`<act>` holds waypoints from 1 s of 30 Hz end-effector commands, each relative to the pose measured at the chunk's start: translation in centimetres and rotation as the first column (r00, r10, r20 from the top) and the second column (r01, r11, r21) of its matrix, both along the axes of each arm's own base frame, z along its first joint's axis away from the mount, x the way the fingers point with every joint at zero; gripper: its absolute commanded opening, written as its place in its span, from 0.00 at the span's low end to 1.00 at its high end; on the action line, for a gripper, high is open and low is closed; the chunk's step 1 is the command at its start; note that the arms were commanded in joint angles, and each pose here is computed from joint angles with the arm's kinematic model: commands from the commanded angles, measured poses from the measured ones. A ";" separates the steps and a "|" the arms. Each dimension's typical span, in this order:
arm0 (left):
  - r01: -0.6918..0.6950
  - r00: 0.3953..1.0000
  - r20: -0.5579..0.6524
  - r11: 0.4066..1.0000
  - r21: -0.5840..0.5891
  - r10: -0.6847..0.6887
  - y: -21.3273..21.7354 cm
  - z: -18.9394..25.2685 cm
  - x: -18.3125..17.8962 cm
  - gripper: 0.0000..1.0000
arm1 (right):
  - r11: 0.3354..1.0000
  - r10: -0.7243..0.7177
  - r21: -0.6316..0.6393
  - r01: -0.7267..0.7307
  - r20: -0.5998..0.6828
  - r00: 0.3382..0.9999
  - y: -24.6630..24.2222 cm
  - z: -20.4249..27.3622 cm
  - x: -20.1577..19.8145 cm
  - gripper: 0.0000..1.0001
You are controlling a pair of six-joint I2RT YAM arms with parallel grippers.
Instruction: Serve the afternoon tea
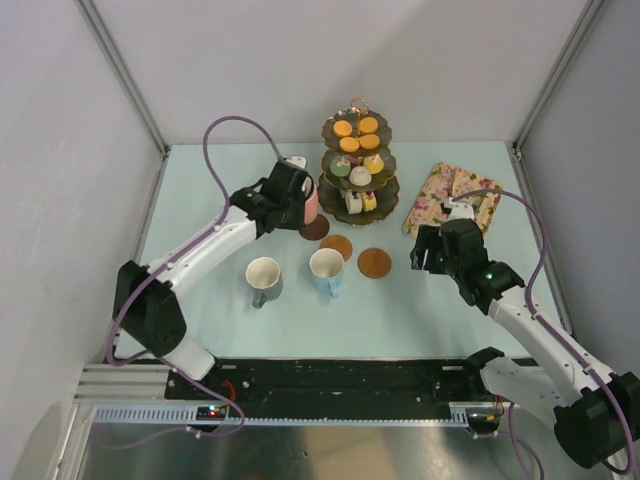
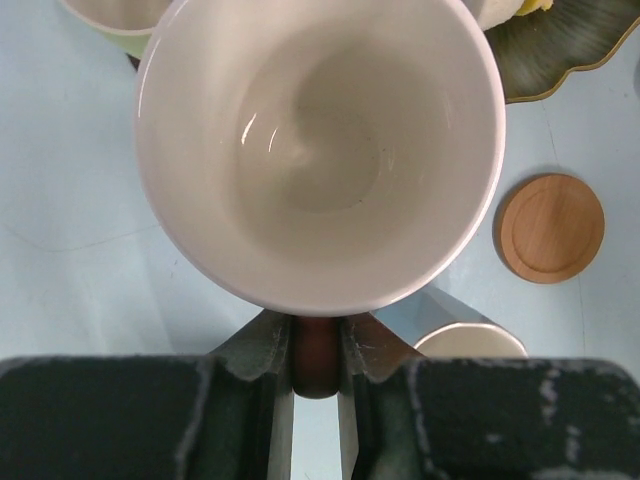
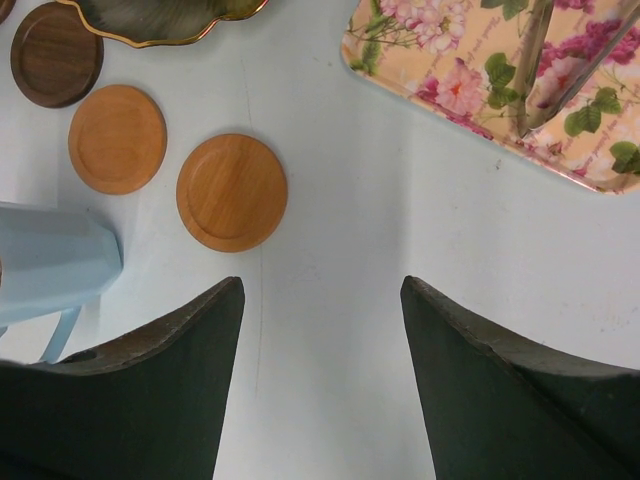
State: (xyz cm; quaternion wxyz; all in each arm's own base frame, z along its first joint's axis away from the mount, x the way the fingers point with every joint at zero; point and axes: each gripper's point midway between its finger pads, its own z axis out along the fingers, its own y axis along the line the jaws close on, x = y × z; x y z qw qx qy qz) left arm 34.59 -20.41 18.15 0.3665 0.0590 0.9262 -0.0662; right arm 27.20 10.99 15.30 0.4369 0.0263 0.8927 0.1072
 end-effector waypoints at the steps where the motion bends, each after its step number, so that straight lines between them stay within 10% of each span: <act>1: 0.044 0.994 0.101 0.997 -0.068 -0.037 -2.6 3.0 2.7 0.01 | 0.999 -0.040 -0.015 0.040 0.021 0.999 -0.8 0.7 0.3 0.70; 30: 0.039 0.999 0.020 0.996 0.079 -0.041 -4.5 -6.5 7.9 0.00 | 0.995 -0.072 -0.076 0.072 -0.008 0.997 -1.8 -0.5 0.5 0.70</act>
